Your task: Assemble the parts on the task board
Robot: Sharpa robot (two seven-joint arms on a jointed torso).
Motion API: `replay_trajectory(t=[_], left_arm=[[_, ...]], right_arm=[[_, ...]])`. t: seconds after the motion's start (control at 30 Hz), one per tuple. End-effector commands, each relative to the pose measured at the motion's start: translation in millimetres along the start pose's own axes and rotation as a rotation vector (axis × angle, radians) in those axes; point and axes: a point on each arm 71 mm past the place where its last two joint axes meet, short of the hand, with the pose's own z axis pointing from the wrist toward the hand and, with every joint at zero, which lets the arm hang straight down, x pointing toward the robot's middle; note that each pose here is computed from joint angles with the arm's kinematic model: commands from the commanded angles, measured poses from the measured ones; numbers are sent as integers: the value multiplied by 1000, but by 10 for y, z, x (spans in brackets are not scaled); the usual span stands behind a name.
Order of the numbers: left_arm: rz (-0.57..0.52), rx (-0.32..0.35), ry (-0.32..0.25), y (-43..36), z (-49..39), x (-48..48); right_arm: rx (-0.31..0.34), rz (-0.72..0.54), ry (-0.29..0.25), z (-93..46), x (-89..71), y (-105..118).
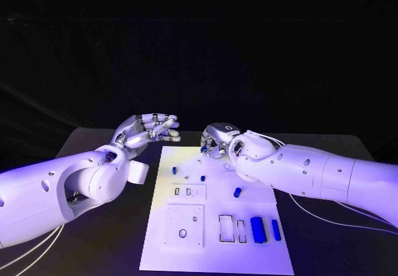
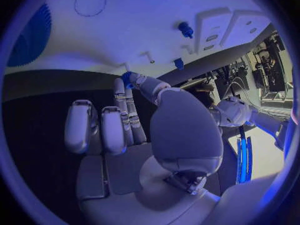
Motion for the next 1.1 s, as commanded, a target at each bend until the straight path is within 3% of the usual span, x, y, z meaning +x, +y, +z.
replay_trajectory(t=[0.03, 0.53, 0.83, 1.1], left_arm=[[-12, 8, 20, -23, 7, 29], [-9, 13, 21, -56, 18, 28], [-7, 13, 18, -57, 30, 19], [-4, 13, 13, -55, 32, -6]], right_arm=[[-10, -2, 27, 7, 34, 21], [-12, -2, 58, 13, 81, 36], [10, 5, 37, 10, 62, -20], [20, 23, 12, -181, -14, -143]])
